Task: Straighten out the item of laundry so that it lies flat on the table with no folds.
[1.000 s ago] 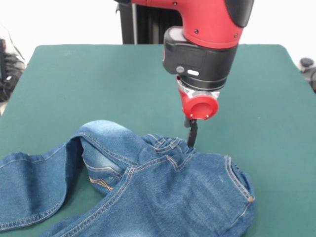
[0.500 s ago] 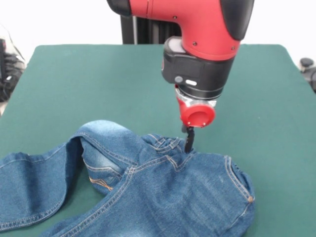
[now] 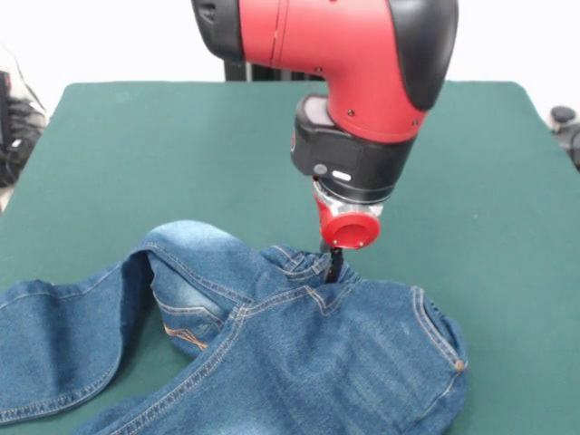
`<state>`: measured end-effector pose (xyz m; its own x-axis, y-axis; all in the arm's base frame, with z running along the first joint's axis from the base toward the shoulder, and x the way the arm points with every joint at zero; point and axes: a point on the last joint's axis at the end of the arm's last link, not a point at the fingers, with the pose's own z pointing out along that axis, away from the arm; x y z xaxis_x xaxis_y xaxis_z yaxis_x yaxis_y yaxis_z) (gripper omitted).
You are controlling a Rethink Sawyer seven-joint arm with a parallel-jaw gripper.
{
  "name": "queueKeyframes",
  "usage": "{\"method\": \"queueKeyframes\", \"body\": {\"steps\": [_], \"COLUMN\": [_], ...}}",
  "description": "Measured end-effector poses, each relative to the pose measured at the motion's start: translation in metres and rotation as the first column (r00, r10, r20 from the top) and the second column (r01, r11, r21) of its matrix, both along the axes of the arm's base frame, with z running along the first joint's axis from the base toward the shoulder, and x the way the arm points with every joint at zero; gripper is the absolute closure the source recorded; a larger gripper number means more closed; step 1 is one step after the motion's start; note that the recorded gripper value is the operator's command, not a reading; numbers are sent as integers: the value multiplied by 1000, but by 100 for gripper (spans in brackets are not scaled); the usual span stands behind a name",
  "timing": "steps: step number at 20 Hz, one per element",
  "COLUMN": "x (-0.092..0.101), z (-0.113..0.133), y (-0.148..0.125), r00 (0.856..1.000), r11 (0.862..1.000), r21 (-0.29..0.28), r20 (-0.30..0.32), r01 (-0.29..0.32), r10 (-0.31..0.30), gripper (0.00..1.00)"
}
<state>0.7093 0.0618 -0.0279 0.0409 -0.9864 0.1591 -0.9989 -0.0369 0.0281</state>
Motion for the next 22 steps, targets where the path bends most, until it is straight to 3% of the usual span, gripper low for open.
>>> {"method": "queueKeyframes", "body": {"steps": [13, 14, 22], "x": [-2, 0, 2], "z": [-14, -14, -13], "y": [-2, -3, -5], "r00": [1000, 1000, 1000], "r11": [999, 999, 999], "r21": [-41, -41, -41], "r20": [-9, -5, 3], "r01": [-19, -19, -16], "r10": [19, 18, 16], "gripper": [0, 100, 100]}}
